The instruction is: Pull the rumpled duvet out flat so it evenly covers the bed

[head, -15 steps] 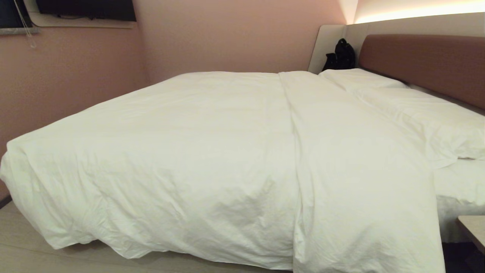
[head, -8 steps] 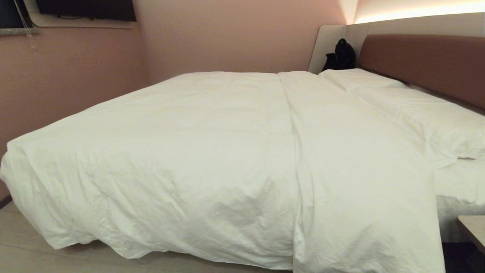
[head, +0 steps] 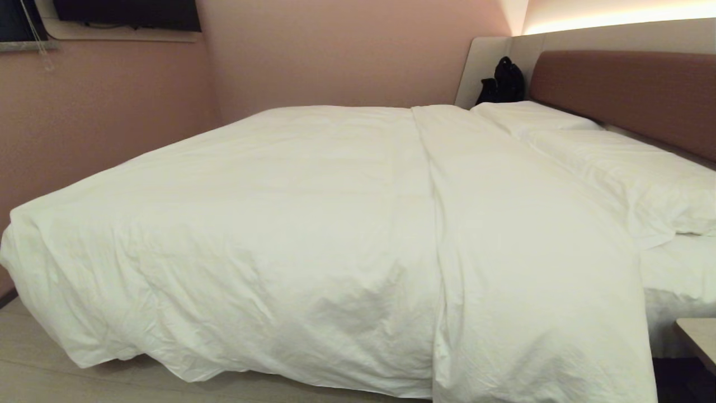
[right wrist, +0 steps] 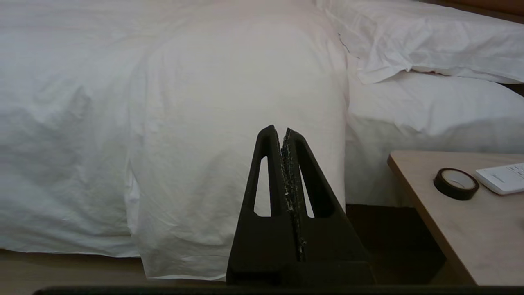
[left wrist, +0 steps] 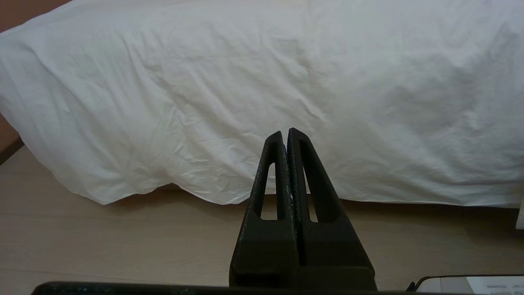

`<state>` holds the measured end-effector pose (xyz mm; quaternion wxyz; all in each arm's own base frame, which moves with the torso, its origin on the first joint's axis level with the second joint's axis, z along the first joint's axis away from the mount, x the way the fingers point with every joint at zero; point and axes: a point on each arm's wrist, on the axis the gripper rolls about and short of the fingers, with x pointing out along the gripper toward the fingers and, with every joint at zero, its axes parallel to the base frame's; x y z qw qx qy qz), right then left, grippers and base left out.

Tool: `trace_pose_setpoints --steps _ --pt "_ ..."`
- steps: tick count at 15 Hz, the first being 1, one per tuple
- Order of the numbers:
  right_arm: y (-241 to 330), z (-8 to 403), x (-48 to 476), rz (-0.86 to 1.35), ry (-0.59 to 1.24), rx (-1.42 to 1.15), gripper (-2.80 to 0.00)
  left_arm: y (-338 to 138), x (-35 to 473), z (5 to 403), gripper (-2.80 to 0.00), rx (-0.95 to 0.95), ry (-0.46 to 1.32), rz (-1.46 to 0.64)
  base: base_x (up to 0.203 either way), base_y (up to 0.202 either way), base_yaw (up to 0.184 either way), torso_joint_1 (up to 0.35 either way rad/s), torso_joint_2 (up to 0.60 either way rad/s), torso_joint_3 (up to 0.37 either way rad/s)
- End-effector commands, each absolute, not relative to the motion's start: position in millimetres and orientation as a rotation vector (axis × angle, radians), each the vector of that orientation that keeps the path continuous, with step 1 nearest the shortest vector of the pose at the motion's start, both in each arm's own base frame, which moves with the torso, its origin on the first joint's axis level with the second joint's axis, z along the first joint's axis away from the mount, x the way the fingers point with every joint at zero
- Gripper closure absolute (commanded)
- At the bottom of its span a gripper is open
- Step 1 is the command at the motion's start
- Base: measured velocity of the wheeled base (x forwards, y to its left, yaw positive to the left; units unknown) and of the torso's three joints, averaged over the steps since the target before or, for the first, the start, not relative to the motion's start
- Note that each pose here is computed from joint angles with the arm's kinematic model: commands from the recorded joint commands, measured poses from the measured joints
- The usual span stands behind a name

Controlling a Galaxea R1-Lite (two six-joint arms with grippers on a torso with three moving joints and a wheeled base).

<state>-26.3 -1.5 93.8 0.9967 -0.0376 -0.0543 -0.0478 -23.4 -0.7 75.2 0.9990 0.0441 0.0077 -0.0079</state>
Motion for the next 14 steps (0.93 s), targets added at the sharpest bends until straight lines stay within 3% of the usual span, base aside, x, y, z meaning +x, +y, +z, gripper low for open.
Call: trace_pose_setpoints --steps 1,14 --pt "-1.2 87.3 -24.2 -0.081 -0.094 -0.074 0.0 -0.8 -23.4 75.2 0.0 0.089 0.015 -0.016 0.0 0.0 0.0 0.0 0.0 0.0" --pt "0.3 79.3 -22.9 -0.011 -0.037 -0.009 0.0 -0.8 -23.4 75.2 0.0 0.089 0.015 -0.018 0.0 0.0 0.0 0.0 0.0 0.0"
